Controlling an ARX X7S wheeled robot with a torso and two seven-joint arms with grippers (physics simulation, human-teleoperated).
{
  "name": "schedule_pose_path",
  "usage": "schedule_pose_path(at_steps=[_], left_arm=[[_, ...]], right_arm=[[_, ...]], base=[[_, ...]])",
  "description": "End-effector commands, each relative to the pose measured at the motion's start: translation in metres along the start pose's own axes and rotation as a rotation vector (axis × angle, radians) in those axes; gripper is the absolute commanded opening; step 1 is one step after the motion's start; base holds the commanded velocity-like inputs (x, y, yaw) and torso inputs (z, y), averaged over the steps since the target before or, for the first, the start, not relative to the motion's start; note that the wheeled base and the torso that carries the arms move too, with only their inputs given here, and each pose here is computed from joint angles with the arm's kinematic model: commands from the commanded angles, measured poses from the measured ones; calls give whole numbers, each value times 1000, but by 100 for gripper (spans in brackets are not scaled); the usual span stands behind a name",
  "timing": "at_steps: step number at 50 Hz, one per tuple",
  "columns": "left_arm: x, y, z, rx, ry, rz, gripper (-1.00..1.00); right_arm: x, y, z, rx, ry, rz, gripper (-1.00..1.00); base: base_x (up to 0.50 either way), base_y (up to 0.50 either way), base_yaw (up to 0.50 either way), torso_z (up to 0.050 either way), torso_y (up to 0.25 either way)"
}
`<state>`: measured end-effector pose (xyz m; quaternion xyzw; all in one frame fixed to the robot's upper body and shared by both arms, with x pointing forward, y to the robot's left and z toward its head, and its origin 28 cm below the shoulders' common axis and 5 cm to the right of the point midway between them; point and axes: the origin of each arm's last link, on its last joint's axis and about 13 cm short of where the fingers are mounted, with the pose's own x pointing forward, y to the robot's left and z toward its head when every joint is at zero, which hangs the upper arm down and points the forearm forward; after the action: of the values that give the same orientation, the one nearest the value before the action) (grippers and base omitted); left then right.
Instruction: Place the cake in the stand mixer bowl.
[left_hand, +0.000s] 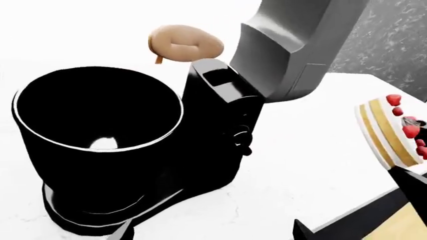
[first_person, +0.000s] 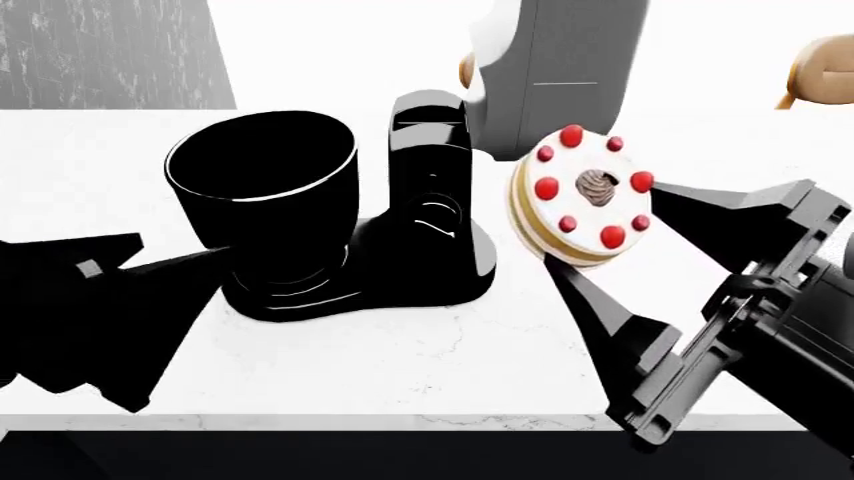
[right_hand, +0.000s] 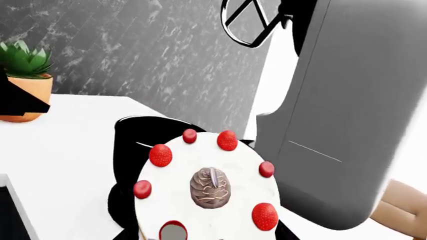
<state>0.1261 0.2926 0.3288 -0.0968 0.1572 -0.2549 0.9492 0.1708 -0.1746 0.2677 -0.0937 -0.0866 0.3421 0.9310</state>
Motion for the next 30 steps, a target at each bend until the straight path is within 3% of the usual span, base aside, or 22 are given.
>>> schedule_pose_path(at_steps=[1, 7, 17, 30], left_arm=[[-1, -13, 15, -80, 6, -129, 100], [5, -13, 19, -106, 19, -152, 100], [17, -12, 28, -259, 75, -173, 100], [30, -12, 30, -312, 120, -152, 100]], right_arm=[[3, 3, 8, -20, -65, 36, -100], [1, 9, 8, -48, -91, 66, -100], [2, 15, -2, -77, -128, 75, -100], [10, 15, -12, -170, -165, 24, -100]], base=[[0, 0, 0, 0, 0], [0, 0, 0, 0, 0], [0, 0, 0, 0, 0], [0, 0, 0, 0, 0]])
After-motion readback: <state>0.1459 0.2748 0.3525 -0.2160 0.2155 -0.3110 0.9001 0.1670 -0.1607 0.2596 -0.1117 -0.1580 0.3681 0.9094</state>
